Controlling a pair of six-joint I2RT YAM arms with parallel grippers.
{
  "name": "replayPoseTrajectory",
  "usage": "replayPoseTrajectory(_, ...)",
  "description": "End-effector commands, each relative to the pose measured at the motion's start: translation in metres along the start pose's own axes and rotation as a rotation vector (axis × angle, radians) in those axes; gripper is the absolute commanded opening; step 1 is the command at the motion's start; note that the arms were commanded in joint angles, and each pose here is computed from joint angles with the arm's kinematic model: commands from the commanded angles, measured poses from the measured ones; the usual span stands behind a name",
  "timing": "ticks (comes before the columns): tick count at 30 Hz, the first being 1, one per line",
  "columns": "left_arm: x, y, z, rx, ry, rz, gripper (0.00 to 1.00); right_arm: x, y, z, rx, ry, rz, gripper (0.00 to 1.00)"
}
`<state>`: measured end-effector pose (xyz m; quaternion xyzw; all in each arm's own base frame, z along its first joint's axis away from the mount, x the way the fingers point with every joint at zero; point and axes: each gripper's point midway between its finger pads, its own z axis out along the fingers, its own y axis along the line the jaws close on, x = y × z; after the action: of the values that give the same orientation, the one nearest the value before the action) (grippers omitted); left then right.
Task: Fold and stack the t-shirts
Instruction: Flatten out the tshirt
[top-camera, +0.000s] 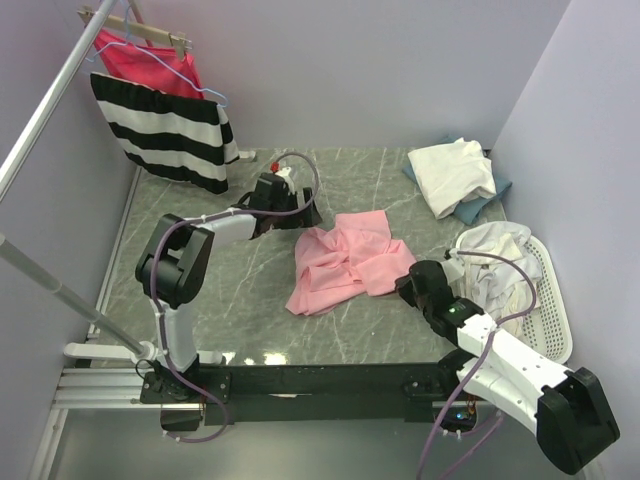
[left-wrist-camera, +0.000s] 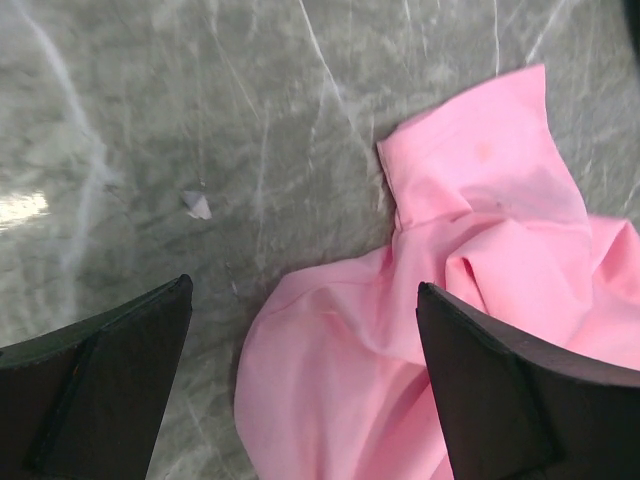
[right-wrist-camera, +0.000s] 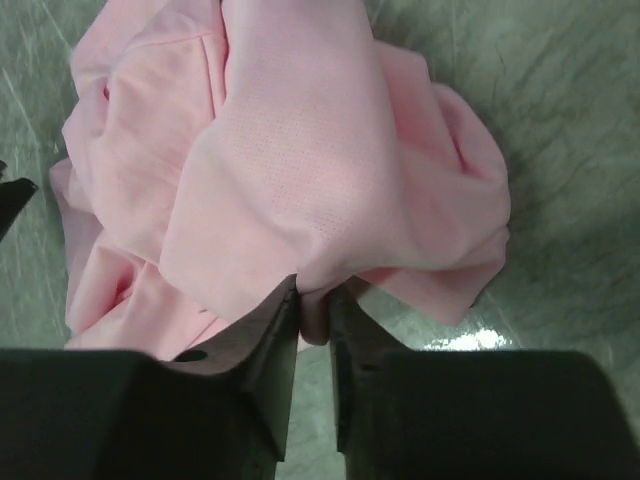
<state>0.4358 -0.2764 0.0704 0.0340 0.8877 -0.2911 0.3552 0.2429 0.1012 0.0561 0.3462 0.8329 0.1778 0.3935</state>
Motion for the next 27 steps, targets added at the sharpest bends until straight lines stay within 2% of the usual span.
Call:
replayPoseTrajectory(1,-0.007,-0.028,-0.001,0.124,0.003,0.063,0.99,-0.038,0.035,-0.002,-0.068,-0.12,0.007,0.14)
replayPoseTrajectory(4,0.005,-0.028,0.002,0.131,0.039,0.077,0.99,-0.046,0.039,-0.004,-0.071,-0.14,-0.004,0.04)
replayPoseTrajectory(8,0.025,-0.025,0.004,0.125,0.103,0.088,0.99,-0.06,0.041,-0.007,-0.07,-0.172,-0.015,0.03)
replayPoseTrajectory(11,0.042,-0.021,0.01,0.124,0.147,0.083,0.89,-0.076,0.045,-0.011,-0.079,-0.2,-0.017,0.03)
replayPoseTrajectory(17,0.065,-0.012,0.018,0.113,0.207,0.078,0.58,-0.11,0.062,-0.02,-0.127,-0.253,-0.03,0.02)
replayPoseTrajectory(18,0.067,-0.012,0.022,0.115,0.218,0.079,0.38,-0.111,0.066,-0.02,-0.137,-0.246,-0.041,0.02)
replayPoseTrajectory(19,0.07,-0.011,0.023,0.11,0.225,0.083,0.14,-0.116,0.068,-0.021,-0.136,-0.251,-0.06,0.01)
replayPoseTrajectory(20,0.07,-0.01,0.024,0.101,0.227,0.081,0.01,-0.124,0.078,-0.025,-0.16,-0.265,-0.065,0.01)
replayPoseTrajectory(24,0.051,-0.019,0.004,0.093,0.158,0.093,0.01,-0.134,0.117,-0.025,-0.245,-0.224,-0.185,0.01)
replayPoseTrajectory(25,0.04,-0.02,-0.005,0.071,0.116,0.089,0.01,-0.129,0.133,-0.027,-0.308,-0.177,-0.226,0.01)
replayPoseTrajectory(26,0.01,-0.037,-0.03,0.09,0.025,0.105,0.01,-0.145,0.158,-0.038,-0.359,-0.193,-0.242,0.01)
replayPoseTrajectory(27,0.004,-0.036,-0.044,0.073,-0.005,0.105,0.01,-0.144,0.166,-0.031,-0.363,-0.163,-0.285,0.0)
